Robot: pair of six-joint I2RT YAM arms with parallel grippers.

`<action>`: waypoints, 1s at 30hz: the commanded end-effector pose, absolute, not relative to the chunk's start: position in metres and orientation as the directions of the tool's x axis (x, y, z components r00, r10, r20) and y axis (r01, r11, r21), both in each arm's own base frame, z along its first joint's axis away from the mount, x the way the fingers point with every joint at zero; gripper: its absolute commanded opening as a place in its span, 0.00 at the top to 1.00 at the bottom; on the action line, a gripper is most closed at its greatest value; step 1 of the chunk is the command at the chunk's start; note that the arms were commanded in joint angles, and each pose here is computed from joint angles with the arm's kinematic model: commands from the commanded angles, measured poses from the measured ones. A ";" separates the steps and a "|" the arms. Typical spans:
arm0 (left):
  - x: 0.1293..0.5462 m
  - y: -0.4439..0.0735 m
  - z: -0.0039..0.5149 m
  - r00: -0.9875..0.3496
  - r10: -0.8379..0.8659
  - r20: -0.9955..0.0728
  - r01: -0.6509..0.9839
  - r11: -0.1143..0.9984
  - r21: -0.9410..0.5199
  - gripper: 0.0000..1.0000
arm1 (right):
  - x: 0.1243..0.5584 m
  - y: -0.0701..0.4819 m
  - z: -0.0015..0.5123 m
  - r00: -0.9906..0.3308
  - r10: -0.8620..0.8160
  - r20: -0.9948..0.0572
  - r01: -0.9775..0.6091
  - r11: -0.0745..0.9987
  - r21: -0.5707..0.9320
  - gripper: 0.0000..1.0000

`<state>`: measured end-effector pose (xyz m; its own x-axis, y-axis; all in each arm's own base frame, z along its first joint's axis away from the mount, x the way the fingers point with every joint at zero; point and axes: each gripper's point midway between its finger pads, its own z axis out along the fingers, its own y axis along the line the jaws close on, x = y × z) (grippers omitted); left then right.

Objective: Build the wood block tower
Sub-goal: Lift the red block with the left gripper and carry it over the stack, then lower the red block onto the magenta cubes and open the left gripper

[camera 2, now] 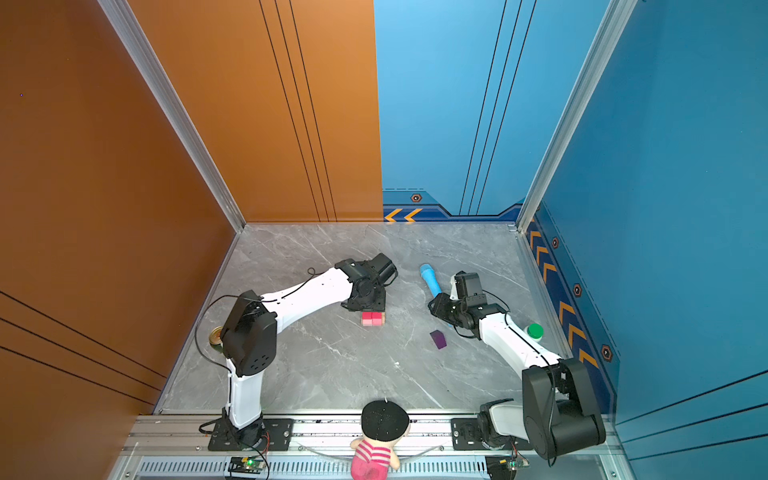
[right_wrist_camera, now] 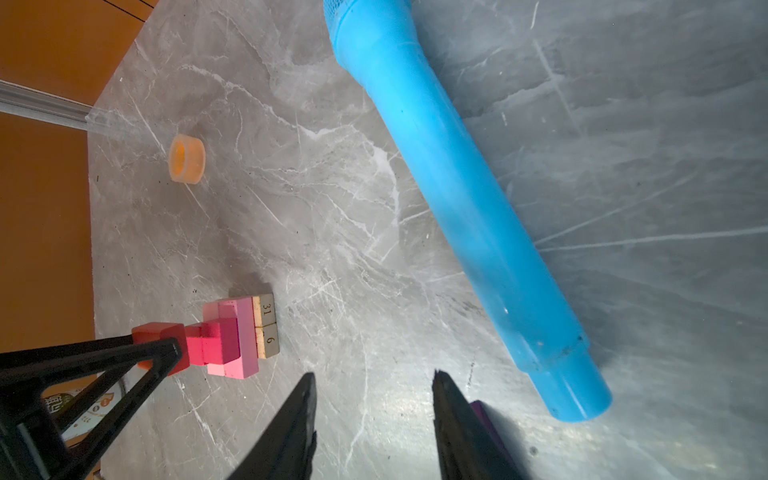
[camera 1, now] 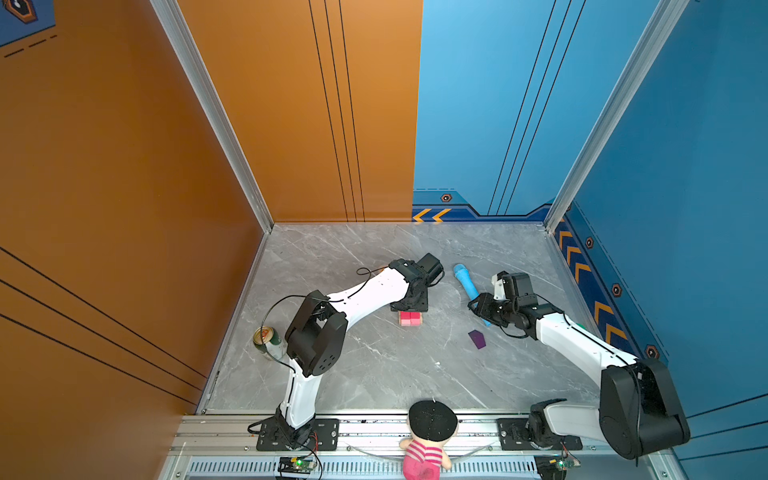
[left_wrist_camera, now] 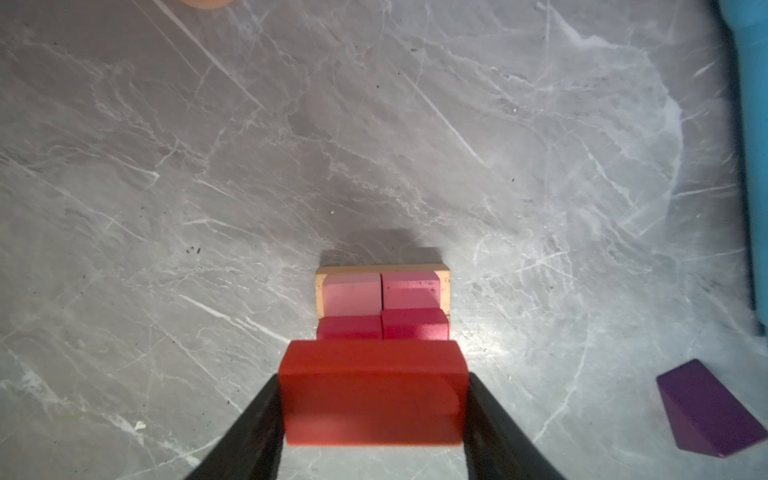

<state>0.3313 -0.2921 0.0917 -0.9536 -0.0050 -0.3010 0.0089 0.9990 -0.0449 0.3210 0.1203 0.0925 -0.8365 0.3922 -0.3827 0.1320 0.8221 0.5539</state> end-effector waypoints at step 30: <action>0.327 -0.297 0.080 -0.959 0.017 -0.282 0.016 1.000 0.006 0.42 | 0.321 0.118 0.097 -0.825 0.397 -0.402 0.114 0.814 0.569 0.53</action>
<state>0.3287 -0.2953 0.0776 -0.9595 0.0134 -0.2816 0.0181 0.9997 -0.0139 0.3203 0.1181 0.0901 -0.8359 0.3975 -0.3785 0.1382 0.8198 0.5557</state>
